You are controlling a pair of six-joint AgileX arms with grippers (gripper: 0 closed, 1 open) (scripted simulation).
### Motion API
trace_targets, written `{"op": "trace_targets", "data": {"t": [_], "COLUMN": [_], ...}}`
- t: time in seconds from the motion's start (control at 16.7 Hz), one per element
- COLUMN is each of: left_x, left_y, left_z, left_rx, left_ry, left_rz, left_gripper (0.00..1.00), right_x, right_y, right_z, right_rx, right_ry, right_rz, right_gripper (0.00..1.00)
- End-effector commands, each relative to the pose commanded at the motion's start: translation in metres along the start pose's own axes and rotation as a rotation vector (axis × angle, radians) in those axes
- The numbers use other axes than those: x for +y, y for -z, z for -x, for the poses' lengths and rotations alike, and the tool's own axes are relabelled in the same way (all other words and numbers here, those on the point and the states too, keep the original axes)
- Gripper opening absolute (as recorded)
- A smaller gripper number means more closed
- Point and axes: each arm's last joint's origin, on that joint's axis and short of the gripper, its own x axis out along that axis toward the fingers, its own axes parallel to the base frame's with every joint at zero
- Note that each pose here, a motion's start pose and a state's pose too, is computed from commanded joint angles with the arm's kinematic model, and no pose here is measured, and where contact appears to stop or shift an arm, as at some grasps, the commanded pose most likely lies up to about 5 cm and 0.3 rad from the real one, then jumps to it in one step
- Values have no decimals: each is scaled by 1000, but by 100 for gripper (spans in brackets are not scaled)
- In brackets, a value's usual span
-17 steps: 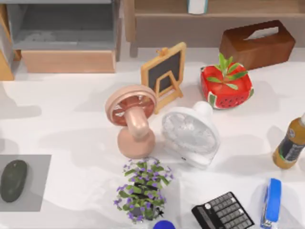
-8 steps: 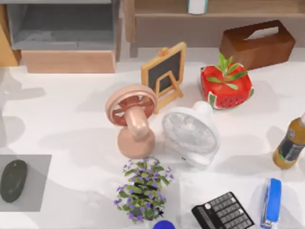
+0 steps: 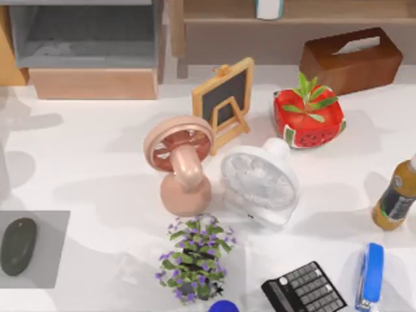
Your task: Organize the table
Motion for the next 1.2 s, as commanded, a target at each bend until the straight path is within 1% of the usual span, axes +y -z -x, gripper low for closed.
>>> {"op": "trace_targets", "data": {"t": [0.72, 0.78, 1.2], "left_x": [0, 0, 0], "left_y": [0, 0, 0], "left_z": [0, 0, 0], "left_rx": [0, 0, 0], "left_ry": [0, 0, 0], "left_rz": [0, 0, 0], "left_gripper": [98, 100, 100], "right_x": [0, 0, 0], "right_y": [0, 0, 0], "right_z": [0, 0, 0], "right_rx": [0, 0, 0], "right_ry": [0, 0, 0], "right_rz": [0, 0, 0], "right_gripper": [100, 100, 100]}}
